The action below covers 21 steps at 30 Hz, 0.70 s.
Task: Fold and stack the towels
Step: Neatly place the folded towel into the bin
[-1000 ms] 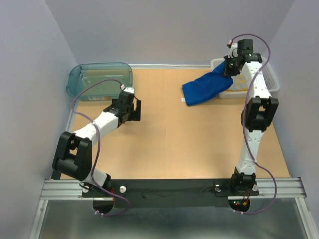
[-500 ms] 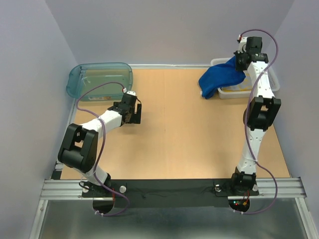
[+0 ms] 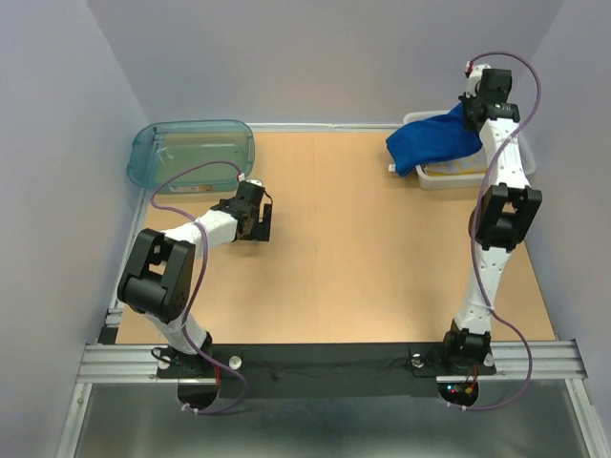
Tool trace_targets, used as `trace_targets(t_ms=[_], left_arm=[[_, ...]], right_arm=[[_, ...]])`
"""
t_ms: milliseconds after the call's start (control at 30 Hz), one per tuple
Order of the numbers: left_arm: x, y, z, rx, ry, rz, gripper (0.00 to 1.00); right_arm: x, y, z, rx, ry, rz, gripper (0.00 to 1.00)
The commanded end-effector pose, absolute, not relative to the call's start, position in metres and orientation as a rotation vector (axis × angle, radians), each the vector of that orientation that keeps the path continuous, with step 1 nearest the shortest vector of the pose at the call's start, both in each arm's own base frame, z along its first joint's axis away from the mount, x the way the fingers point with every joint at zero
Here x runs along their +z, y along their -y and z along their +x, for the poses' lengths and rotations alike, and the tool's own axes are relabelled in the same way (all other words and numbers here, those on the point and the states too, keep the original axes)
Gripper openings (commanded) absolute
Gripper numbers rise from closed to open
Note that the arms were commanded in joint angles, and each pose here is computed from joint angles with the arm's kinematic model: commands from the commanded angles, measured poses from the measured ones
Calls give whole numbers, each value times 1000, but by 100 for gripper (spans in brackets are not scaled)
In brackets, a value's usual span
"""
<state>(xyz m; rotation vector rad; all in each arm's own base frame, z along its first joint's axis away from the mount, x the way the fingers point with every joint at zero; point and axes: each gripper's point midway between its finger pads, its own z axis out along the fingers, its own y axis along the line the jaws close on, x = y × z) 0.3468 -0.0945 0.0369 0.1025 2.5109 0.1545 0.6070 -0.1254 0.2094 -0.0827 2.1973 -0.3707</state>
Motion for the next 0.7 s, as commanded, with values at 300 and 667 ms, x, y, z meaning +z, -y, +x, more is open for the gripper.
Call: trace_targets(t_ms=[300, 667], left_arm=[[45, 95, 357, 165, -2486, 100, 98], [39, 98, 356, 171, -2501, 122, 98]], right_arm=[[224, 174, 612, -538, -2119, -35, 1], [211, 197, 608, -591, -2130, -1, 1]])
